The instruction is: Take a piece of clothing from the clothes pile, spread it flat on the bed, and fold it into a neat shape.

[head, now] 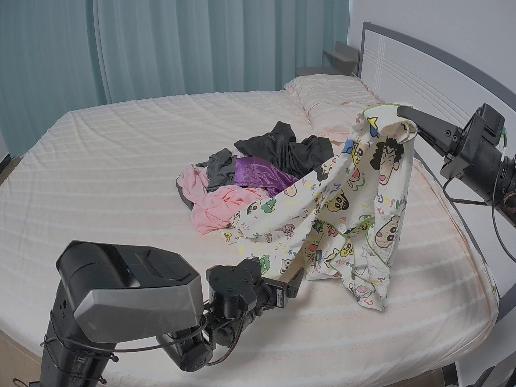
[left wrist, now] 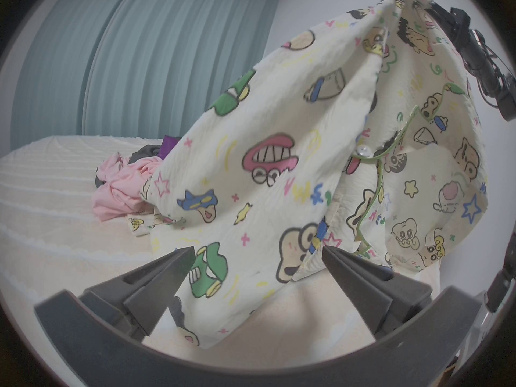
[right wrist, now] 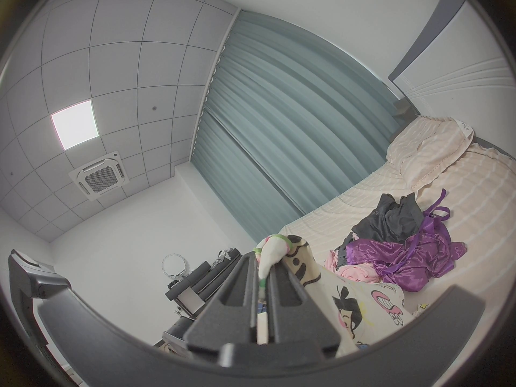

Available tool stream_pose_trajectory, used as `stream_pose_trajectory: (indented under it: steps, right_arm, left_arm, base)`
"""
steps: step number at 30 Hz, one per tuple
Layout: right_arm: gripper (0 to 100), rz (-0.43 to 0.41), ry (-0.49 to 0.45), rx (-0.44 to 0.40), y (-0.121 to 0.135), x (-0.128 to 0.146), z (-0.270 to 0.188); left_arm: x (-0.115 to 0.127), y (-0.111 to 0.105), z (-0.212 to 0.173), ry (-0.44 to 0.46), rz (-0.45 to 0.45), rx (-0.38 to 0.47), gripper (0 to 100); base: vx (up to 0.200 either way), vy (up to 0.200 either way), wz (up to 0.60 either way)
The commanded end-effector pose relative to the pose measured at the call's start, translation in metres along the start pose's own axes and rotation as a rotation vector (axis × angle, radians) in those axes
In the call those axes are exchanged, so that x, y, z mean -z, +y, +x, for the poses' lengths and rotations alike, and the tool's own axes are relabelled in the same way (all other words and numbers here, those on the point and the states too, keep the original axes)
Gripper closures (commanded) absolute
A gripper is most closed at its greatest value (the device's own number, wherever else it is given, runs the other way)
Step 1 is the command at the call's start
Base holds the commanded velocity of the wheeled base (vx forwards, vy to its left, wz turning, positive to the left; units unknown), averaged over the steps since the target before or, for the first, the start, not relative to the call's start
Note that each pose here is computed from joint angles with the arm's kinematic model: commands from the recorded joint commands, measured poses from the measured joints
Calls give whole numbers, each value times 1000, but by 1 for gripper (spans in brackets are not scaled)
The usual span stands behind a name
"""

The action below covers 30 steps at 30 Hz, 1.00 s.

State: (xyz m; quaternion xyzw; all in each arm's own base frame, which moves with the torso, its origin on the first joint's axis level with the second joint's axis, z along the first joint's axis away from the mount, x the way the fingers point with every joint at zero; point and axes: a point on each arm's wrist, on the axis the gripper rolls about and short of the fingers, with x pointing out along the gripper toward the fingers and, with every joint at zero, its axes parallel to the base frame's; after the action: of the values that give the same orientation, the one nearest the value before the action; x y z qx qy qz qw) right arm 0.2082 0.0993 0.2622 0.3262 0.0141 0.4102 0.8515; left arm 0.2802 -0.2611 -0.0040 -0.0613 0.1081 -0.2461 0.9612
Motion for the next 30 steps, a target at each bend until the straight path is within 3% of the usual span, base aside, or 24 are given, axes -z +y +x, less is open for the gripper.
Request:
stream_pose_trajectory:
  steps: [1, 7, 8, 14, 17, 18, 20, 21, 27, 30]
  right_arm:
    - [100, -12, -20, -27, 10, -5, -6]
    - [100, -14, -23, -43, 19, -8, -13]
    - [100, -11, -17, -38, 19, -7, -14]
    - [100, 7, 9, 15, 8, 1, -17]
    - [100, 33, 54, 76, -7, 15, -23]
    - [100, 49, 84, 107, -15, 24, -25]
    - [100, 51, 92, 115, -17, 27, -26]
    - [100, 74, 137, 185, -35, 40, -29]
    - [100, 53, 221, 332, -69, 67, -21]
    - [100, -59, 182, 462, -87, 74, -6]
  left_arm:
    - [10, 5, 2, 12, -42, -10, 0]
    - [22, 19, 14, -14, -85, -49, 0]
    - [23, 22, 15, -15, -86, -58, 100]
    - [22, 28, 7, 7, -100, -75, 100]
    - [-14, 37, 0, -83, -125, -120, 100]
    - [-46, 45, -4, -182, -160, -175, 100]
    - [-55, 47, -6, -210, -171, -185, 100]
    - [-90, 53, -22, -298, -200, -216, 100]
    - [-131, 49, -79, -350, -206, -211, 100]
    - [-166, 48, -107, -392, -220, -260, 100]
  base:
    - [0, 0, 0]
    - [0, 0, 0]
    - [0, 0, 0]
    - [0, 0, 0]
    - [0, 0, 0]
    - [0, 0, 0]
    - [0, 0, 0]
    - [0, 0, 0]
    - [0, 0, 0]
    - [0, 0, 0]
